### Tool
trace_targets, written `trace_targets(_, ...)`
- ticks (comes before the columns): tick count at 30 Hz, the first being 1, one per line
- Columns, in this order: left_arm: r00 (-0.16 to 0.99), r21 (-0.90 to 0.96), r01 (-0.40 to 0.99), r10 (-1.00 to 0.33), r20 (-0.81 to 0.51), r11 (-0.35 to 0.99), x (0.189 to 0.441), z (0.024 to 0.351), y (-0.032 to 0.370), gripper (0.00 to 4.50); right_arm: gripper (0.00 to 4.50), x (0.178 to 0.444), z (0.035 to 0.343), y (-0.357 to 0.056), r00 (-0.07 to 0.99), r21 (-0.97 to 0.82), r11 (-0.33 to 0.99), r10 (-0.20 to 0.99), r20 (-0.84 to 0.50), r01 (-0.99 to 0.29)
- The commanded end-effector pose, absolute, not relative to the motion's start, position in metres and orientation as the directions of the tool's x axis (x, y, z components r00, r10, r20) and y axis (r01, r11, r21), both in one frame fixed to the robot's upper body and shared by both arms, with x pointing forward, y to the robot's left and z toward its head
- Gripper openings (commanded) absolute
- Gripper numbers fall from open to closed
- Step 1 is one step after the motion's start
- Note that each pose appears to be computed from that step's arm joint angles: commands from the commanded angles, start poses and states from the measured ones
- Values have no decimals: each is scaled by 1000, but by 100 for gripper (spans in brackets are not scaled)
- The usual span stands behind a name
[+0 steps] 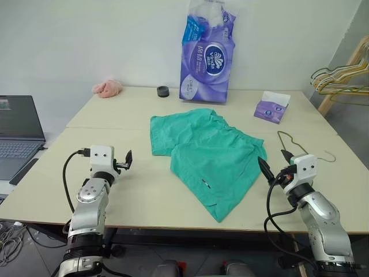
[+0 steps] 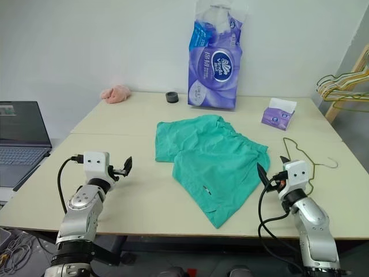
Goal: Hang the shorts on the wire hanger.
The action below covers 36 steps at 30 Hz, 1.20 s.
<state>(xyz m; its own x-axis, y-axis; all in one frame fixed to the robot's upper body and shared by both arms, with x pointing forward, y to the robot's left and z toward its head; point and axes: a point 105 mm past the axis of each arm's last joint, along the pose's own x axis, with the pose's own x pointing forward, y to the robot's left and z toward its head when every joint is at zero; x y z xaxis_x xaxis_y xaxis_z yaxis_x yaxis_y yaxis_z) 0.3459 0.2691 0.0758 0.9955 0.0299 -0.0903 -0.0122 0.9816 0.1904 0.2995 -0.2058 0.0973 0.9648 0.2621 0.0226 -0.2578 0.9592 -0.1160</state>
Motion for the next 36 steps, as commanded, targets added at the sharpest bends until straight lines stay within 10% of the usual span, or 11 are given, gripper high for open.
trace_targets(1, 1000, 234, 11, -11, -1, 972, 351, 100, 262, 432, 444, 301, 113, -203, 958, -140, 955, 274, 83, -261)
trace_targets(36, 997, 252, 71, -65, -32, 965, 342, 95, 259, 441, 448, 298, 116, -190, 928, -198, 916, 367, 65, -349)
